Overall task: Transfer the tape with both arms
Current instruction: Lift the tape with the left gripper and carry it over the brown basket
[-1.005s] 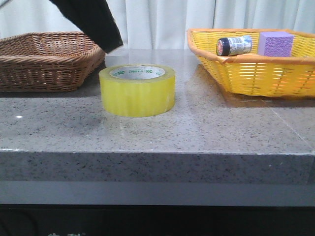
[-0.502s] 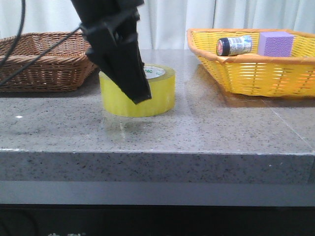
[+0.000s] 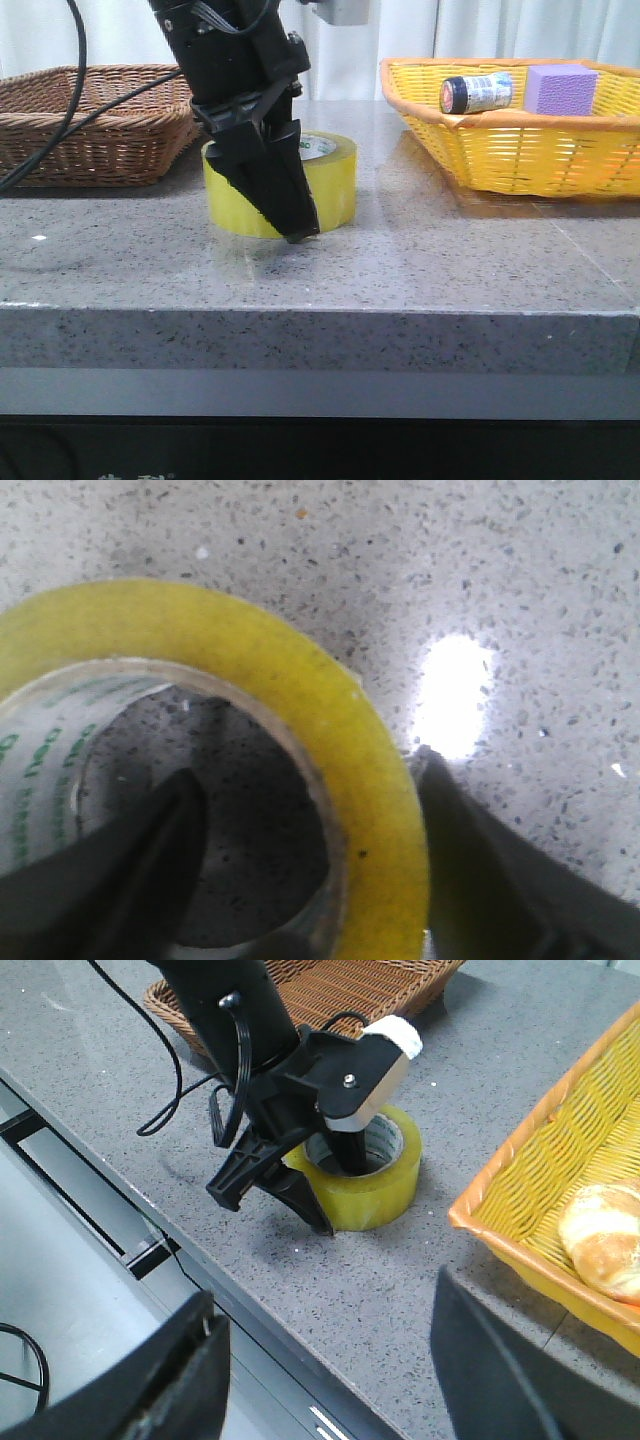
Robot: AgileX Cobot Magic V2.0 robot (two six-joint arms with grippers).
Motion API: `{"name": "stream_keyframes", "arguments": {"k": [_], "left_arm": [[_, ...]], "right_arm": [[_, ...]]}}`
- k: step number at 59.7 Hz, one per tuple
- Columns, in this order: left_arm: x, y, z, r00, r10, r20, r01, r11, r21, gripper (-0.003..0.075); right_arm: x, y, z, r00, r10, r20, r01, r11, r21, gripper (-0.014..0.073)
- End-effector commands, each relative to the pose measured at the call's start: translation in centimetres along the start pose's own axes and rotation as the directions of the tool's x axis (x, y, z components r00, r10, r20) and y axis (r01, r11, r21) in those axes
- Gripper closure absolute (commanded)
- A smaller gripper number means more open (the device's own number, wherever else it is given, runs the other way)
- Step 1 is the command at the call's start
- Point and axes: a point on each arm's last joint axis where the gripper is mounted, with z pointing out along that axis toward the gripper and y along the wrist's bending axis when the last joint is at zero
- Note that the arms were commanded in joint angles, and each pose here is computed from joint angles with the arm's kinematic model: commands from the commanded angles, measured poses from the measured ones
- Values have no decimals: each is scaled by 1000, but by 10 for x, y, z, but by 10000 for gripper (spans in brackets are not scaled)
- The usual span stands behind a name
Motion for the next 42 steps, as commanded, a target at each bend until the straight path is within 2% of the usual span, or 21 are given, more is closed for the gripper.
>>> {"name": "stream_keyframes", "arguments": {"k": [1, 5, 10, 25, 42], "left_arm": [[-11, 1, -19, 997, 10, 73, -5, 998, -58, 423], [-11, 1, -19, 997, 10, 73, -5, 998, -58, 491], [-11, 1, -19, 997, 10, 73, -5, 998, -58, 540], [-16, 2, -32, 996, -14, 84, 19, 998, -59, 544], [-39, 11, -83, 986, -16, 166, 35, 993, -116, 544]], "right_arm": [[-13, 0, -5, 995, 5, 102, -5, 1000, 5, 128], [-13, 0, -5, 995, 5, 102, -5, 1000, 5, 128], [-13, 0, -5, 995, 5, 102, -5, 1000, 5, 128], [-13, 0, -5, 995, 5, 102, -5, 1000, 5, 128], [-13, 0, -5, 995, 5, 102, -5, 1000, 5, 128]]}}
